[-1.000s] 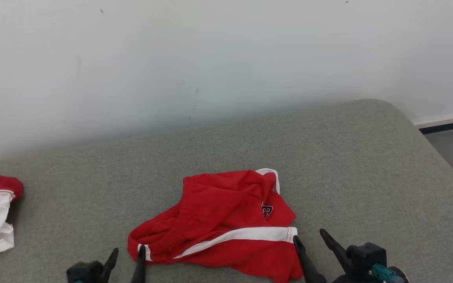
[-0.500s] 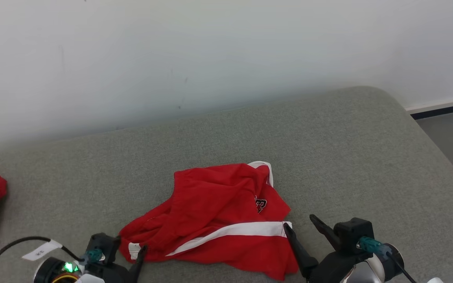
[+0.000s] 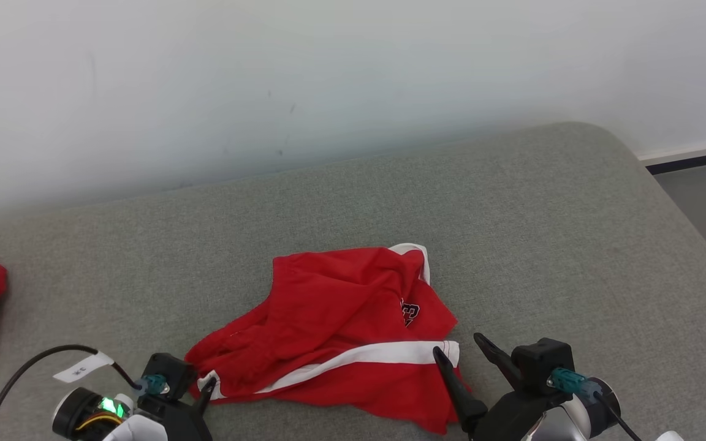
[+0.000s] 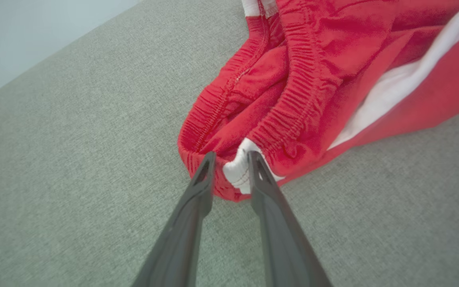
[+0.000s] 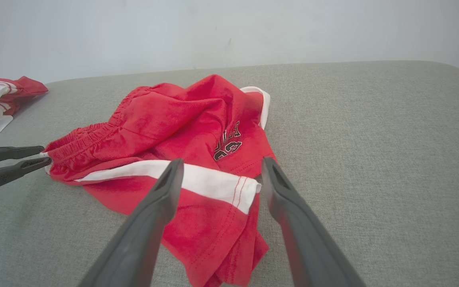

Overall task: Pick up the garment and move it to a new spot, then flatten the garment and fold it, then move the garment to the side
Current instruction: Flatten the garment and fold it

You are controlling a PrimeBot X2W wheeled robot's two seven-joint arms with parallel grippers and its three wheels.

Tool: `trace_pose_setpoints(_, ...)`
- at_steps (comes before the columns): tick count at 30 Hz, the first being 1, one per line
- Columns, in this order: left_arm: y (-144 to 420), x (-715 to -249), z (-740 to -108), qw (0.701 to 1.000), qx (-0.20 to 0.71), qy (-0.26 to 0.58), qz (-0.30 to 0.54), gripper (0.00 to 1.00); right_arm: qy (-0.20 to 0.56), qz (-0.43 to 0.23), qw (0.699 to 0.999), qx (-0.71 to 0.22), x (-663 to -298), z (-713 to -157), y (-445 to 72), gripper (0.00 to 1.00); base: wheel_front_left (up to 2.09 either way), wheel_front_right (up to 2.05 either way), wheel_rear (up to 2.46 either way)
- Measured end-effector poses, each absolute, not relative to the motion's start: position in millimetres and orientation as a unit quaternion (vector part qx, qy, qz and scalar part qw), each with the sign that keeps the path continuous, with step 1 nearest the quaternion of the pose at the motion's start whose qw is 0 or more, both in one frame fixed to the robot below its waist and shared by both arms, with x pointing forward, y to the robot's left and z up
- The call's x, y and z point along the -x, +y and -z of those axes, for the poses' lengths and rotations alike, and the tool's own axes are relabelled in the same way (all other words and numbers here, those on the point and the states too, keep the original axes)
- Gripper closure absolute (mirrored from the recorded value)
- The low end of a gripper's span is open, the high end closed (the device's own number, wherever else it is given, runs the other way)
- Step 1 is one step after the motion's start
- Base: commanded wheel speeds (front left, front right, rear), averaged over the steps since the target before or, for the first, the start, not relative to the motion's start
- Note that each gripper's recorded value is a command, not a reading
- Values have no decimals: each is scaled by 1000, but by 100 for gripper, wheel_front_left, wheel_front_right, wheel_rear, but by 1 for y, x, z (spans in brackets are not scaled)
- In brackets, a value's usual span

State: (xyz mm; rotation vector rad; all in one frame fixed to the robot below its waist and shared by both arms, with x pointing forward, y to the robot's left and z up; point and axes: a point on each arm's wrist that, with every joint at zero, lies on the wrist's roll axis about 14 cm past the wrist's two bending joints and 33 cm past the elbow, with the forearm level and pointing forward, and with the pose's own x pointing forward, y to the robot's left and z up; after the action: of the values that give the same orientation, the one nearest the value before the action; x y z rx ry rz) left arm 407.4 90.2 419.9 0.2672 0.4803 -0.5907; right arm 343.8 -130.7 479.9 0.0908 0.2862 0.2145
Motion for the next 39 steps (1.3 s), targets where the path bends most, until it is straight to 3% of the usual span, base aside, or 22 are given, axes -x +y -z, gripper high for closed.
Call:
trace_pose_setpoints(2, 89, -407, -418, 917, -136, 236, 292, 72, 144, -108, 983, -46, -344, -479, -130, 0, 0, 0, 0)
trace_pose_setpoints(5, 88, -408, -416, 915, -137, 239, 293, 81, 146, -109, 982, -46, -344, -478, -129, 0, 0, 0, 0)
trace_pose_setpoints(6, 87, -408, -415, 914, -139, 241, 297, 81, 146, -109, 982, -46, -344, -478, -129, 0, 0, 0, 0)
trace_pose_setpoints(9, 85, -410, -413, 908, -148, 246, 304, 69, 146, -109, 982, -46, -346, -478, -129, 0, 0, 0, 0)
trace_pose_setpoints(10, 83, -410, -412, 906, -150, 247, 308, 76, 146, -109, 982, -46, -347, -478, -128, 0, 0, 0, 0)
trace_pose_setpoints(11, 83, -410, -412, 905, -153, 249, 310, 100, 146, -109, 982, -46, -347, -478, -129, 0, 0, 0, 0)
trace_pose_setpoints(18, 83, -416, -413, 911, -147, 242, 301, 100, 148, -100, 983, -46, -348, -480, -134, 0, 0, 0, 0)
trace_pose_setpoints(30, 86, -409, -417, 924, -113, 231, 283, 100, 226, -65, 970, -68, -362, -453, -160, 0, 0, 0, 0)
trace_pose_setpoints(31, 86, -409, -417, 925, -111, 231, 282, 100, 228, -69, 969, -69, -365, -452, -158, 2, 0, 0, 0)
trace_pose_setpoints(32, 87, -409, -416, 925, -110, 231, 281, 100, 233, -73, 967, -71, -367, -451, -156, 24, 0, 0, 0)
trace_pose_setpoints(34, 88, -408, -416, 926, -105, 232, 279, 100, 249, -77, 963, -73, -369, -445, -153, 42, 0, 0, 0)
trace_pose_setpoints(39, 90, -408, -415, 928, -101, 232, 273, 100, 271, -85, 956, -78, -371, -435, -147, 55, 0, 0, 0)
